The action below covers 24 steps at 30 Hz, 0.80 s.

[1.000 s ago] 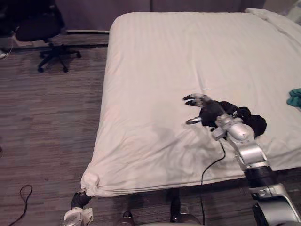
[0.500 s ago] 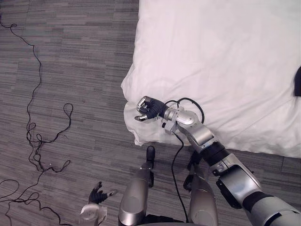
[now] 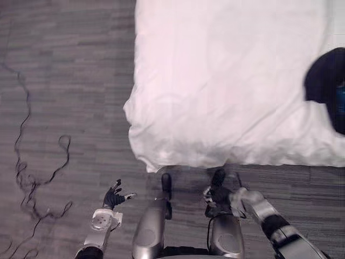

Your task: Tidy the bed and pick cloth on bed and put in laundry

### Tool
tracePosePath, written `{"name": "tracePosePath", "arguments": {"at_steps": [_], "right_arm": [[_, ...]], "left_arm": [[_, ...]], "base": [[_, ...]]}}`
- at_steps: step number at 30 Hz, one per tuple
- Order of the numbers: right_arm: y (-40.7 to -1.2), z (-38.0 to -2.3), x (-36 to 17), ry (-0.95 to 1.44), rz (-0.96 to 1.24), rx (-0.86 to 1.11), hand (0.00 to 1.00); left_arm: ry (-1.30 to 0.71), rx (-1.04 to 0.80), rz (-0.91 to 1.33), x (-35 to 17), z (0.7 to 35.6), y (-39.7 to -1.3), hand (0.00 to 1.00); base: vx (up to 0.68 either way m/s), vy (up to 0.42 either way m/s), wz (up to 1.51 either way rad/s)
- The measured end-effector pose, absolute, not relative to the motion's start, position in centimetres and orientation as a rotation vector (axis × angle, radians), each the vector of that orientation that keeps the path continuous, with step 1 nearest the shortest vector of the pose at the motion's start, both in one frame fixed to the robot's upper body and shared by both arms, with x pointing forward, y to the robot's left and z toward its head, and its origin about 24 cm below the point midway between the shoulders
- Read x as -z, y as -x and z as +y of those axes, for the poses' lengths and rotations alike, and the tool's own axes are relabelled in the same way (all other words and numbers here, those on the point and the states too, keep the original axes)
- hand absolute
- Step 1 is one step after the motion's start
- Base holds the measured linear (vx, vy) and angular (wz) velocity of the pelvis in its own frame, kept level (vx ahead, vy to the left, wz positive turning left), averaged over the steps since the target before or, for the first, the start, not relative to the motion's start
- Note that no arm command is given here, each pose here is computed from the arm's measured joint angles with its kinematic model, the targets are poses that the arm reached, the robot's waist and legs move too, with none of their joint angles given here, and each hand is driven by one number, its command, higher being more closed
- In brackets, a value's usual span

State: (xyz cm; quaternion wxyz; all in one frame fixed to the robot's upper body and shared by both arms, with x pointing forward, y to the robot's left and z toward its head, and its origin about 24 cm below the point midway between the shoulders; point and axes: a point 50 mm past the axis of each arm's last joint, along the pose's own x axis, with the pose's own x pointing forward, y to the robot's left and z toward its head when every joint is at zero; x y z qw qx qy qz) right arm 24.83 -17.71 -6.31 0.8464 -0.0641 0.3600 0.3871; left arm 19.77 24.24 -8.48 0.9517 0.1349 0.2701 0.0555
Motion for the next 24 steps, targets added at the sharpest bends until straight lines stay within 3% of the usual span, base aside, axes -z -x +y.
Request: {"name": "tracePosePath", "arguments": {"at_steps": [2, 6, 11, 16, 19, 24], "right_arm": [[-23.1, -18.0, 6.7, 0.116, 0.749, -0.882, 1.00], [-22.6, -14.7, 4.7, 0.079, 0.546, -0.998, 1.00], [-27.0, -11.3, -3.2, -0.106, 0.066, -0.850, 1.00], [-33.9, -14.9, -13.3, -0.155, -0.276, -0.584, 1.00], [-35.5, -16.5, -15.8, -0.134, -0.314, -0.531, 1.00], [-34.0, -19.9, -11.2, -0.158, -0.178, -0.397, 1.00]], "left_arm": [[-0.287, -0.104, 0.549, 8.3, 24.6, -19.8, 0.00], [-0.320, -0.062, 0.625, 9.1, 24.3, -19.1, 0.00], [-0.344, -0.002, 0.671, 10.0, 22.7, -19.0, 0.00], [-0.306, 0.015, 0.606, 9.2, 20.9, -21.3, 0.00], [-0.244, -0.023, 0.628, 9.9, 20.2, -20.9, 0.00], [-0.181, -0.064, 0.629, 9.9, 20.2, -21.1, 0.00]], "base": [[0.00, -0.008, -0.46], [0.01, -0.047, -0.38], [-0.01, -0.033, -0.33], [-0.12, 0.028, -0.24], [-0.13, 0.057, -0.63], [0.01, -0.007, -0.29]]}}
